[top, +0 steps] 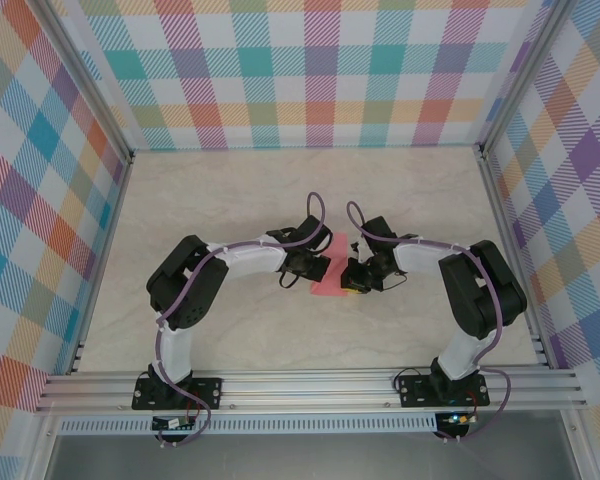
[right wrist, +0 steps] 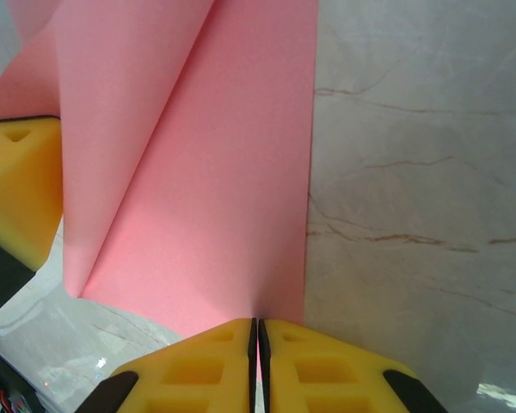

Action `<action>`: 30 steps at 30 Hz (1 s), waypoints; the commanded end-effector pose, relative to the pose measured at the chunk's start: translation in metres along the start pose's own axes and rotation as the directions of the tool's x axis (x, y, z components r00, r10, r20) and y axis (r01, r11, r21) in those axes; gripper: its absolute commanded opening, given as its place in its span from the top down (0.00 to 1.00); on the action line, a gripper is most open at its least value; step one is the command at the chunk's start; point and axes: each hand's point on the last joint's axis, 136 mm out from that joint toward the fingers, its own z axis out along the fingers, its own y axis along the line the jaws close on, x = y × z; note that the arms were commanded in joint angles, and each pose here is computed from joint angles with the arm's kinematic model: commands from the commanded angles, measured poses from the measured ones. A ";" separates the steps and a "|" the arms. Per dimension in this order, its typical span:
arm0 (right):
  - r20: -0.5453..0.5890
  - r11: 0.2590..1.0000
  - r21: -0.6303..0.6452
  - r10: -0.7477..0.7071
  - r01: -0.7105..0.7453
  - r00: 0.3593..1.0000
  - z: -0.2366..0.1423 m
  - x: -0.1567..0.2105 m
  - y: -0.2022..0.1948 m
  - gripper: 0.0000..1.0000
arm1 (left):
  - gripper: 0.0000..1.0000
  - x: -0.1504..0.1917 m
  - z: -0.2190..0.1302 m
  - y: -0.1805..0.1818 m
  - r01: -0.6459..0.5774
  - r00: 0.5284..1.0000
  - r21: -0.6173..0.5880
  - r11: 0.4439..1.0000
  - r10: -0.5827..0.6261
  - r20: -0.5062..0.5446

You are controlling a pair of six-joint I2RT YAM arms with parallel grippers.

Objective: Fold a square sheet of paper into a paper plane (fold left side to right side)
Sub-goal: Fold the triangle a second time at the center of the table.

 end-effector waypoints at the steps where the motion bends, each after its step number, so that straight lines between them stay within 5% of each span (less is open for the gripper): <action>1: 0.023 0.998 -0.055 -0.021 0.022 1.000 -0.010 -0.003 0.015 0.87 | 0.96 0.010 0.010 0.011 0.002 0.999 -0.016 1.000 -0.003 -0.039; 11: 0.101 0.949 -0.314 0.066 -0.031 0.993 -0.025 -0.040 0.051 0.94 | 0.96 0.011 0.012 0.010 0.001 0.999 -0.006 1.000 -0.002 -0.045; 30: 0.084 0.963 -0.269 0.056 -0.032 0.995 0.000 -0.063 0.051 0.96 | 0.96 0.011 0.013 0.007 -0.001 0.999 0.007 1.000 0.002 -0.050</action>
